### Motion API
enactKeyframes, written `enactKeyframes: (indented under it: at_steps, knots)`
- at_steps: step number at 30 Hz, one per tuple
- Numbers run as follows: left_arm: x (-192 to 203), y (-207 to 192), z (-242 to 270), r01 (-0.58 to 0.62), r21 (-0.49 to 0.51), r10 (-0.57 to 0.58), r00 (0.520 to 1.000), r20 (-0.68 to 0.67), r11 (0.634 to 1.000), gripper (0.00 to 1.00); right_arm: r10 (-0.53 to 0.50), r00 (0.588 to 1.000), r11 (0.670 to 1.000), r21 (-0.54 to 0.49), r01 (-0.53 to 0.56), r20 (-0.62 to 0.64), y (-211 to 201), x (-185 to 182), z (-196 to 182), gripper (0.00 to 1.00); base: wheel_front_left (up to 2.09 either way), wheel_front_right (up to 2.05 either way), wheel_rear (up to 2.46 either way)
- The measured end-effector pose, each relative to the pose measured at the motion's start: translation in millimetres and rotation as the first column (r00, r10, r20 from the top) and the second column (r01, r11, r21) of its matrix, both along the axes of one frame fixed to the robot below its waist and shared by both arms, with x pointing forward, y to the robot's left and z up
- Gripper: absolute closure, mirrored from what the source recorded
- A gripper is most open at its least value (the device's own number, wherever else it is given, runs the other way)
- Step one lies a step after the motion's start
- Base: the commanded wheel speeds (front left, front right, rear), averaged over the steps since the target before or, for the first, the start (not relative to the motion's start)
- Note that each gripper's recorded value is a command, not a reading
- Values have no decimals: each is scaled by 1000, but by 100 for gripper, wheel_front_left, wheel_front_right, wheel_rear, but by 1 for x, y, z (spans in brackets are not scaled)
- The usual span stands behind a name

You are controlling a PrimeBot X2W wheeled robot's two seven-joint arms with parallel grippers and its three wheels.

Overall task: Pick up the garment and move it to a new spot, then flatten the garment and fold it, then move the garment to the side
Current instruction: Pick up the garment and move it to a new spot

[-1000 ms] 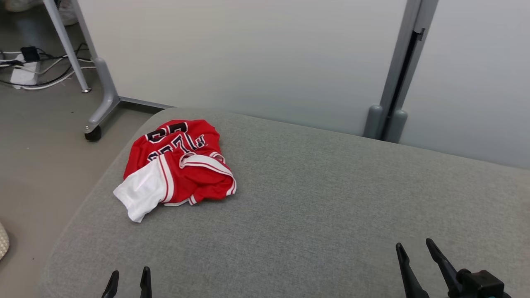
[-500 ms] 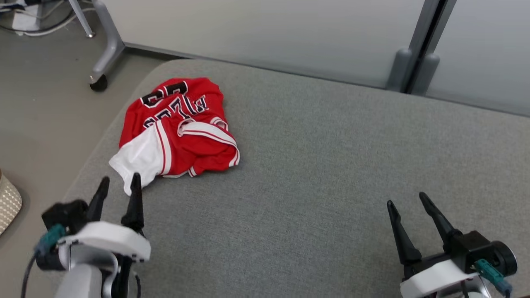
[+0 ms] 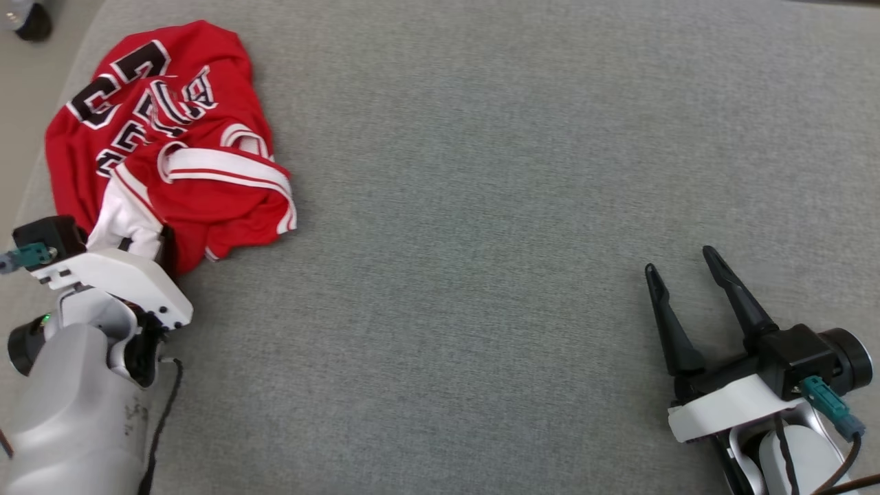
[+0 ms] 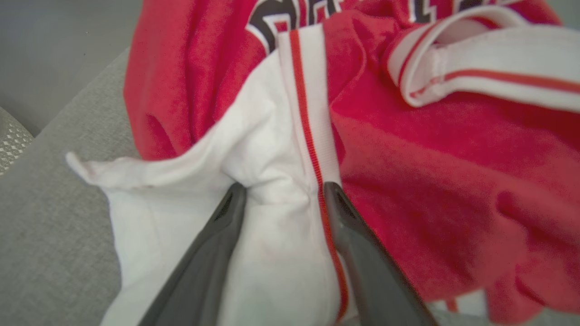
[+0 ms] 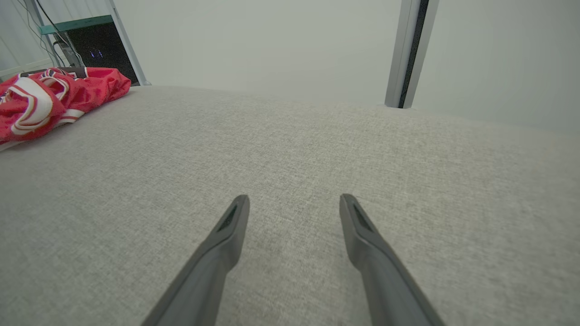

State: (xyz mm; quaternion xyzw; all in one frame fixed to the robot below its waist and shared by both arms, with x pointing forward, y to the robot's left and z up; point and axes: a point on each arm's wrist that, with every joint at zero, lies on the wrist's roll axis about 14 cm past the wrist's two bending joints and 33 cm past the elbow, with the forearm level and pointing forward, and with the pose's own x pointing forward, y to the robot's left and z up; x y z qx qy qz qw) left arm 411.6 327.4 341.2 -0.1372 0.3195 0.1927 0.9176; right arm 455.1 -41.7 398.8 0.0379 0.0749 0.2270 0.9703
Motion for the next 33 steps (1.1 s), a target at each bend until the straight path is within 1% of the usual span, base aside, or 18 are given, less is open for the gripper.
enactKeyframes:
  at_steps: [1, 4, 8, 11, 13, 15, 18, 20, 23, 25, 26, 28, 31, 33]
  knots:
    - [3, -2, -3, 6, -9, -6, 1000, -8, 1000, 100, -18, 1000, 1000, -2, 18, -4, -6, 1, -1, 0, 0, 0, 0]
    - [10, -8, -4, 44, -9, -44, 999, -5, 999, 100, -47, 999, 999, -7, 47, -12, -17, -1, -2, 0, 0, 0, 0]
    - [9, -16, 7, 71, -8, -71, 997, 43, 997, 100, -57, 998, 998, -4, 57, -19, -20, -10, 2, 0, 0, 0, 0]
    - [18, -37, 28, 110, -16, -106, 983, 146, 994, 100, -58, 998, 998, 4, 58, -7, -19, -16, 12, 0, 0, 0, 0]
    - [32, -58, 56, 163, -11, -155, 953, 261, 987, 100, -57, 998, 998, 14, 57, 0, -18, -22, 19, 0, 0, 0, 0]
    - [38, -86, 82, 224, -28, -200, 913, 355, 974, 100, -59, 998, 998, 21, 59, 8, -19, -29, 27, 0, 0, 0, 0]
    - [34, -125, 120, 312, -70, -241, 842, 482, 948, 100, -68, 997, 997, 40, 66, 39, -21, -39, 43, 0, 0, 0, 0]
    - [30, -152, 147, 380, -70, -282, 785, 552, 922, 100, -82, 995, 995, 66, 79, 59, -24, -45, 56, 0, 0, 0, 0]
    - [22, -200, 179, 484, -103, -323, 713, 623, 869, 100, -127, 988, 989, 91, 119, 89, -37, -51, 71, 0, 0, 0, 0]
    - [16, -239, 199, 571, -116, -367, 657, 658, 813, 100, -164, 980, 983, 105, 153, 109, -50, -54, 80, 0, 0, 0, 0]
    - [13, -257, 206, 606, -131, -379, 637, 671, 785, 100, -185, 976, 979, 109, 173, 114, -57, -56, 83, 0, 0, 0, 0]
    - [6, -293, 217, 674, -139, -422, 595, 684, 725, 100, -231, 966, 969, 117, 217, 120, -72, -61, 87, 0, 0, 0, 0]
    - [-7, -346, 227, 767, -145, -491, 530, 691, 625, 100, -306, 943, 948, 128, 290, 133, -99, -67, 93, 0, 0, 0, 0]
    - [-18, -380, 227, 824, -155, -545, 488, 682, 544, 100, -359, 924, 930, 131, 343, 134, -117, -72, 95, 0, 0, 0, 0]
